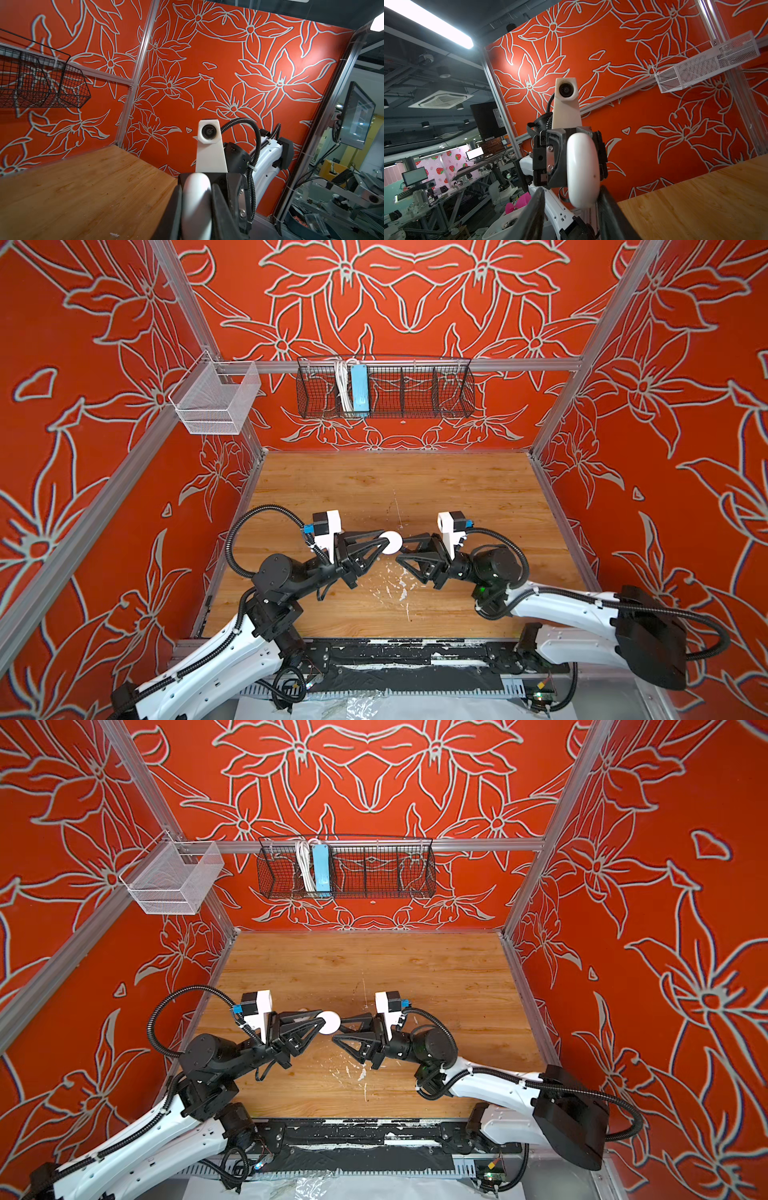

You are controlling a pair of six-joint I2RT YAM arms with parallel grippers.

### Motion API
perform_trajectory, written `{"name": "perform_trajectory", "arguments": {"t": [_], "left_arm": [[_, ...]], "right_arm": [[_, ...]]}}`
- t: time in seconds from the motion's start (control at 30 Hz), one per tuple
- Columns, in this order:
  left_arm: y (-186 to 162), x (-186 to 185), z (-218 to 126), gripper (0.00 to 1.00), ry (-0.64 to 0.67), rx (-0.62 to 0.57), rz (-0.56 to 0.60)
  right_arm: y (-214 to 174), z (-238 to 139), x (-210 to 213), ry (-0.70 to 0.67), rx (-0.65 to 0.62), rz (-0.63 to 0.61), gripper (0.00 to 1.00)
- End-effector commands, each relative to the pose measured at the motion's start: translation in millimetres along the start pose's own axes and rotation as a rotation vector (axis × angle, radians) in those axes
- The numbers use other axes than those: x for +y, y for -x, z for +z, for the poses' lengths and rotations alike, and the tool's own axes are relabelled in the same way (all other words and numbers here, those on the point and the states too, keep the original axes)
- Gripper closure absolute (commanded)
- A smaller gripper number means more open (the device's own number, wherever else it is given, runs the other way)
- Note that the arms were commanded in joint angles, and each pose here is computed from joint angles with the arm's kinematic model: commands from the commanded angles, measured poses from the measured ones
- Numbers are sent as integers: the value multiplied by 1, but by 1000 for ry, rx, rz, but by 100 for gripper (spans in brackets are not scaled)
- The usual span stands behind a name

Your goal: Insert the wireless bluetooth earbuds into the charging case

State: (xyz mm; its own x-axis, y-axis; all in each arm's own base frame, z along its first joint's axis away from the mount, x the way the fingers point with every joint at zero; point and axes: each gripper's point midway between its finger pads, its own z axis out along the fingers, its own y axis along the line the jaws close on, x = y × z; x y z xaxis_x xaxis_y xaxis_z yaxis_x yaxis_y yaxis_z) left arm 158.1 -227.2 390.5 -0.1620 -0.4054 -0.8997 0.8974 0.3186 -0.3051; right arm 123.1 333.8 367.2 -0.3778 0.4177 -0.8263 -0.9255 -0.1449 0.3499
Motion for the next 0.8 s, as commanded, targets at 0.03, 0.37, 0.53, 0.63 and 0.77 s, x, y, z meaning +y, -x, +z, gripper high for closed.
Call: {"name": "perform_trajectory", "arguments": {"t": [0.03, 0.37, 0.53, 0.63, 0.77], "left_arm": [[9, -5, -1, 96, -22, -37, 9], [7, -10, 0, 97, -59, -32, 2], [7, -13, -1, 98, -76, -30, 5], [7, -14, -2, 98, -75, -28, 6], [7, -14, -4, 99, -72, -27, 10]], "right_arm": [[15, 5, 16, 27, -41, -89, 58], [21, 12, 20, 64, -56, -72, 62], [23, 18, 20, 85, -64, -62, 61], [23, 19, 20, 93, -68, -59, 62], [25, 19, 22, 96, -73, -60, 69]]}}
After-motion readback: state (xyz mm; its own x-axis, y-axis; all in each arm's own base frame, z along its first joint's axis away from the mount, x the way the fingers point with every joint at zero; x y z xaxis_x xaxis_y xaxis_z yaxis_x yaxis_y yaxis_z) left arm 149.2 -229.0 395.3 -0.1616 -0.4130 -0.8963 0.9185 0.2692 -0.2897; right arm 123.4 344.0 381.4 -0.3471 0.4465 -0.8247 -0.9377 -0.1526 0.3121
